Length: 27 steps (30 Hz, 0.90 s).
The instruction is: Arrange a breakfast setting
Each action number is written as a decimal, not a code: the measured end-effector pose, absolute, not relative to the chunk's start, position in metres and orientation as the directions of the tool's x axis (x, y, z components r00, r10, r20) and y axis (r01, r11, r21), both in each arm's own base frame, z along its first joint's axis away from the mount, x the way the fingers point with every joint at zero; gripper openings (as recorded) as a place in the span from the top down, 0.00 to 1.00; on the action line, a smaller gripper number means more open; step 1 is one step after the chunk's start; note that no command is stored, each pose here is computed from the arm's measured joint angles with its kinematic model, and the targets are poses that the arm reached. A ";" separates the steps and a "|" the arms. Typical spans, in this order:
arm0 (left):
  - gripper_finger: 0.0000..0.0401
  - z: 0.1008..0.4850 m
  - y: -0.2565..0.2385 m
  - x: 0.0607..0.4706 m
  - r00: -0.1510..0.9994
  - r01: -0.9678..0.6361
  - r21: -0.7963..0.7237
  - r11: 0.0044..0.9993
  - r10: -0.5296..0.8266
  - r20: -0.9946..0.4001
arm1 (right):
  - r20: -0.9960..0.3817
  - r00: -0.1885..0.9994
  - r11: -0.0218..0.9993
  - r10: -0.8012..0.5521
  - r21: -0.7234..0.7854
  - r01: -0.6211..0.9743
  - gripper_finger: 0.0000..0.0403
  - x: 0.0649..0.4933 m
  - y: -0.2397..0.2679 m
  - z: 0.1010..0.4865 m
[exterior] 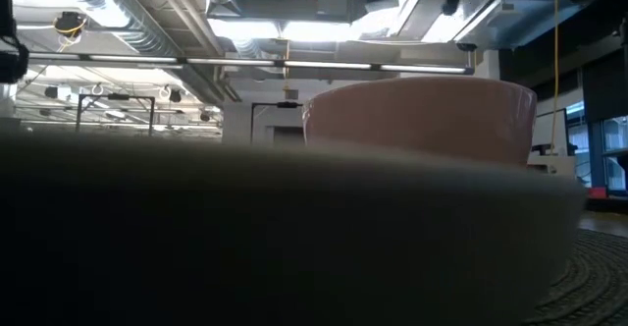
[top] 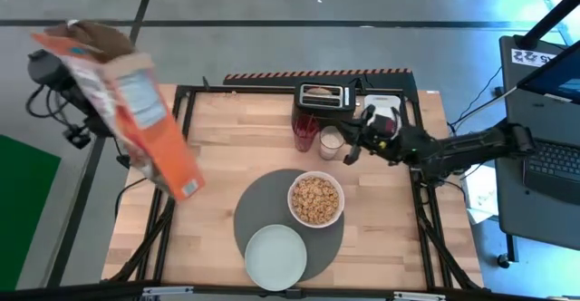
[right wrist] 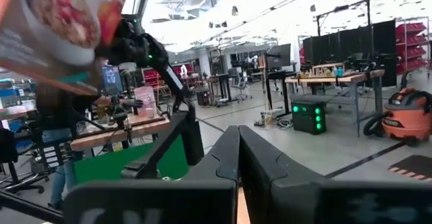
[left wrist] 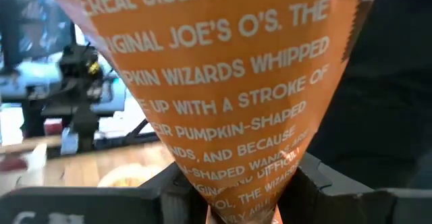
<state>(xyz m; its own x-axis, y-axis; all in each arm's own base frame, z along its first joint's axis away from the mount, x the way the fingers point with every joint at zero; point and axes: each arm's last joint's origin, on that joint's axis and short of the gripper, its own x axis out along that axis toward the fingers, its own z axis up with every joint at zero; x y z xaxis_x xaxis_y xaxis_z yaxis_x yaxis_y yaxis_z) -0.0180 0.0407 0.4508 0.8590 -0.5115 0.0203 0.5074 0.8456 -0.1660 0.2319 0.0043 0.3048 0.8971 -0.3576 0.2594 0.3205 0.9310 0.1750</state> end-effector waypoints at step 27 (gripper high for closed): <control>0.71 0.280 0.016 0.023 0.839 -0.543 -0.228 0.808 0.536 -0.100 | 0.206 0.892 0.916 -0.401 0.095 0.390 0.99 0.286 0.001 0.329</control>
